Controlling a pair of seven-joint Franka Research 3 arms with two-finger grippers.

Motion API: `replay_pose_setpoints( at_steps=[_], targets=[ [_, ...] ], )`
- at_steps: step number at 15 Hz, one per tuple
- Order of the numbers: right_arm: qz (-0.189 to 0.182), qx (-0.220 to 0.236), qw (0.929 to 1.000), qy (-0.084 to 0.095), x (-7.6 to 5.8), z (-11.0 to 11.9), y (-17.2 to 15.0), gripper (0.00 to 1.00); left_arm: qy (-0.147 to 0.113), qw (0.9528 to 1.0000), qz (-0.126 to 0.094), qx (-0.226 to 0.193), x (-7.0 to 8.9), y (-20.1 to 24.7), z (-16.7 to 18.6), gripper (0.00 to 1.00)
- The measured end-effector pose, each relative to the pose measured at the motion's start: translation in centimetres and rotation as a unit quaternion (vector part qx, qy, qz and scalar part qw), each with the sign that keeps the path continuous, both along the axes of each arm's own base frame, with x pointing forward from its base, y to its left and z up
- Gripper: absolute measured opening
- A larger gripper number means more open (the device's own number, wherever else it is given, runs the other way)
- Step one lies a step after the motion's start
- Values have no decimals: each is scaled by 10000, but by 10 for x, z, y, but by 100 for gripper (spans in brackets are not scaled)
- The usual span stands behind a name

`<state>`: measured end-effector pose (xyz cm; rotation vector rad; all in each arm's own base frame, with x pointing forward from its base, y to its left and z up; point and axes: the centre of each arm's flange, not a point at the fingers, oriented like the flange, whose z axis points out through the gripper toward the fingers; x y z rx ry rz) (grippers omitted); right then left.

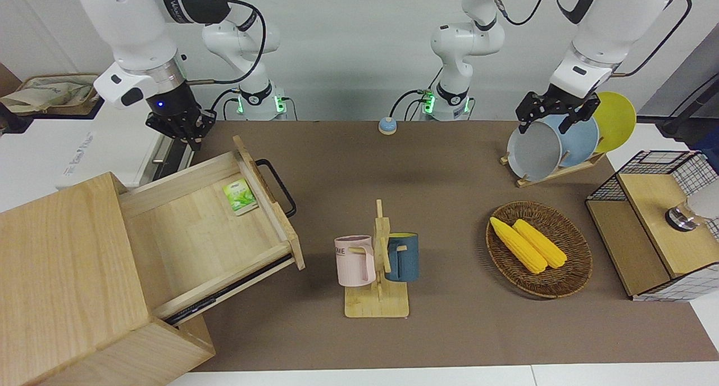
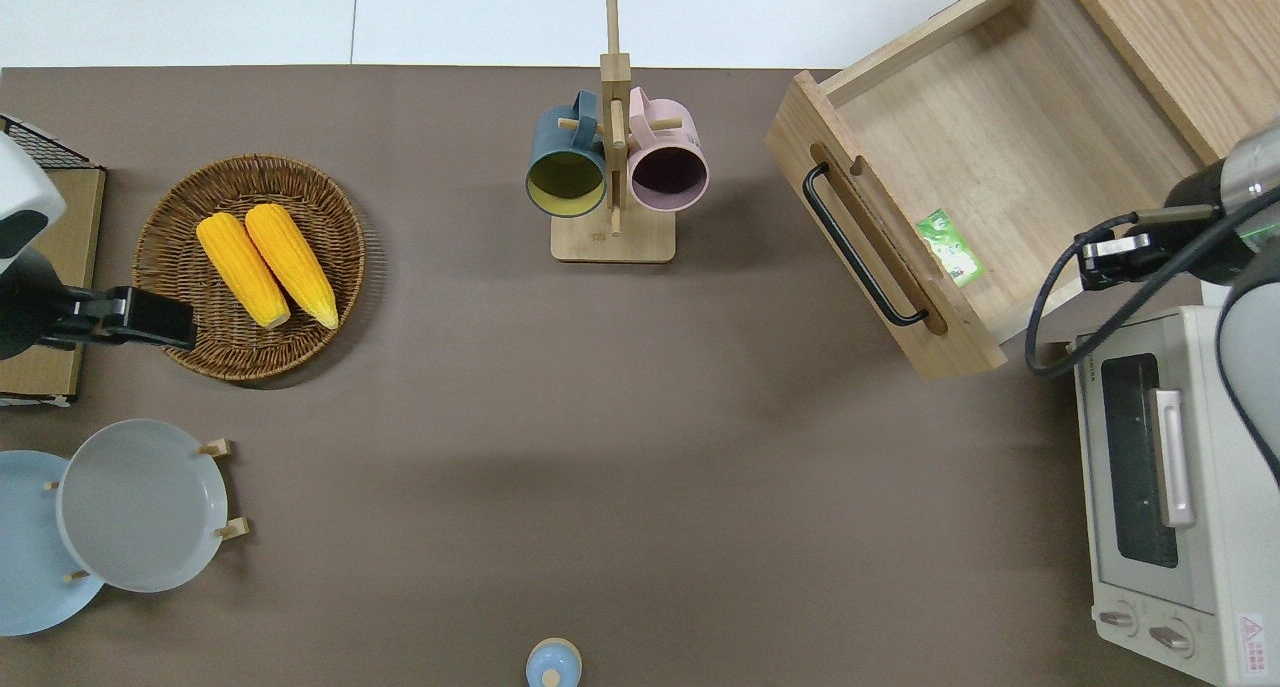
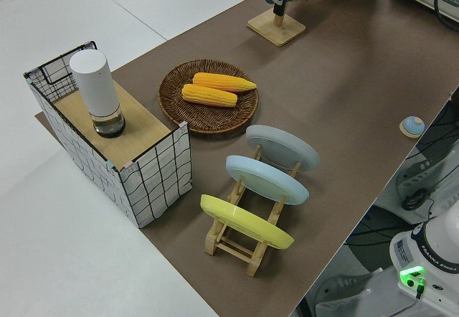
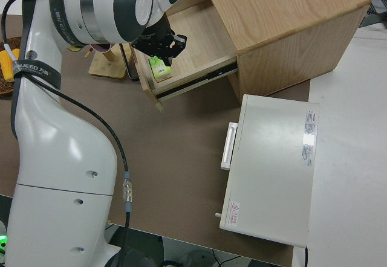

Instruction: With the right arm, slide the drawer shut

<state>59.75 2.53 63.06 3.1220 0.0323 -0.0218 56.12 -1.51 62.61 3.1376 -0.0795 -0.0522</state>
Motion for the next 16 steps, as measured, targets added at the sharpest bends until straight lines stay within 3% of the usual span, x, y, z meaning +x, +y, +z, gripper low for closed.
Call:
replay_pose_setpoints(
  at_steps=[9, 12, 16],
  targets=[
    [-45, 31, 9993, -358, -16, 39, 13, 1, 0, 10000, 0, 0, 0, 0, 0, 100],
    [-271, 61, 9989, -379, -20, 41, 48, 1, 0, 10000, 0, 0, 0, 0, 0, 100],
    [-668, 114, 9969, -389, -34, 41, 121, 1, 0, 10000, 0, 0, 0, 0, 0, 100]
  ],
)
